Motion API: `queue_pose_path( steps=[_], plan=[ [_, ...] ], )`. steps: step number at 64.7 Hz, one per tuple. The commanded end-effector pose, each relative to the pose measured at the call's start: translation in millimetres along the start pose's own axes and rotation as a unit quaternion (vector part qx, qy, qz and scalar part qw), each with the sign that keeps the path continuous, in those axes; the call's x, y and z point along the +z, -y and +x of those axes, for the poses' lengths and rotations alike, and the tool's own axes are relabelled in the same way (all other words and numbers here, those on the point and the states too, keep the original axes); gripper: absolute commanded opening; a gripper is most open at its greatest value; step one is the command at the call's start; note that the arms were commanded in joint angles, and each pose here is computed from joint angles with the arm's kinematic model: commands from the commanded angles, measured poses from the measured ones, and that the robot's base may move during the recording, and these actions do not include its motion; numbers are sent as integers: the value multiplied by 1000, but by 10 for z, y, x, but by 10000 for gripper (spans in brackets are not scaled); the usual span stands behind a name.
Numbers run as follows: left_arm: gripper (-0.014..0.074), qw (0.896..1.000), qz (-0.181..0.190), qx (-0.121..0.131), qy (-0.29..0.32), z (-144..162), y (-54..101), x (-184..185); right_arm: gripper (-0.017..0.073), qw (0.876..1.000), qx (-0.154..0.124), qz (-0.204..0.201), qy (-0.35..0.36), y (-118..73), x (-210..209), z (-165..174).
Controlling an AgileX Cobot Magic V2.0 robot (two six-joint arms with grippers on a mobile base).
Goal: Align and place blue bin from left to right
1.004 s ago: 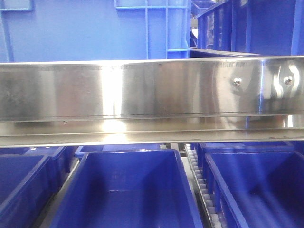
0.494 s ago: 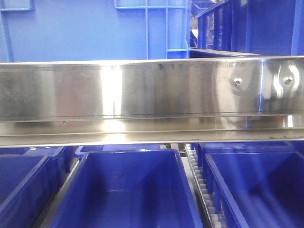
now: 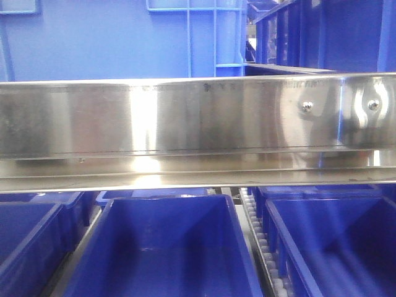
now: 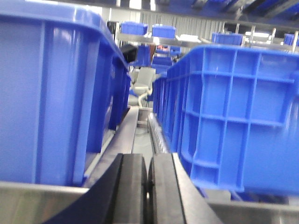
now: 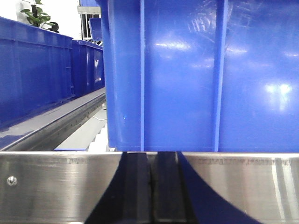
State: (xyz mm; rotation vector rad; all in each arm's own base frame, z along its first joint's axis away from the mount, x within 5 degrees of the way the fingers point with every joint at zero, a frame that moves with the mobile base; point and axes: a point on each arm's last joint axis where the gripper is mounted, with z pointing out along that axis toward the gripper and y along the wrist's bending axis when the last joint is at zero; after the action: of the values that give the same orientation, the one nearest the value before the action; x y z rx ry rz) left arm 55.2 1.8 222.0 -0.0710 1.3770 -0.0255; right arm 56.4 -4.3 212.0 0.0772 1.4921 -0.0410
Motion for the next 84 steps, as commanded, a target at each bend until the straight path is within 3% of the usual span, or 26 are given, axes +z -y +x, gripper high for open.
queue_pose_path(
  steps=[1, 5, 17, 24, 31, 40, 44, 49, 55, 61, 67, 84],
  plan=[
    [13, 999, 6, 1, 33, -67, 10, -5, -79, 999, 2, 3, 37, 5, -5, -69],
    [13, 999, 7, 2, 52, -236, 21, -9, -79, 999, 2, 4, 43, 6, -6, -81],
    [17, 996, -4, 62, 71, -891, 49, -110, -79, 998, 2, -2, 69, -16, -90, -551],
    [17, 995, -14, 69, 74, -1290, 59, -137, -41, 999, 1, -10, 46, -42, -221, -898],
    [56, 996, -24, 70, 55, -1627, 64, -90, 172, 999, 5, -19, 48, -63, -288, -1274],
    [302, 997, -31, 69, 8, -1875, 66, 136, 489, 997, 13, -23, 71, -79, -263, -1671],
    [415, 997, -34, 69, -16, -1916, 65, 266, 573, 997, 12, -23, 67, -83, -208, -1797],
    [540, 997, -22, 67, -32, -1954, 81, 408, 568, 999, 13, -24, 41, -89, -87, -1883],
    [600, 997, 3, 63, -42, -2009, 119, 509, 568, 999, 22, -30, 4, -105, 53, -1978],
    [599, 996, 34, 57, -55, -2080, 179, 611, 568, 998, 21, -51, -21, -144, 154, -2125],
    [599, 994, 59, 44, -84, -2141, 244, 734, 568, 994, 7, -98, -38, -228, 305, -2306],
    [599, 980, 92, 31, -174, -2306, 454, 1255, 568, 976, -6, -192, -102, -472, 755, -2665]
  ],
)
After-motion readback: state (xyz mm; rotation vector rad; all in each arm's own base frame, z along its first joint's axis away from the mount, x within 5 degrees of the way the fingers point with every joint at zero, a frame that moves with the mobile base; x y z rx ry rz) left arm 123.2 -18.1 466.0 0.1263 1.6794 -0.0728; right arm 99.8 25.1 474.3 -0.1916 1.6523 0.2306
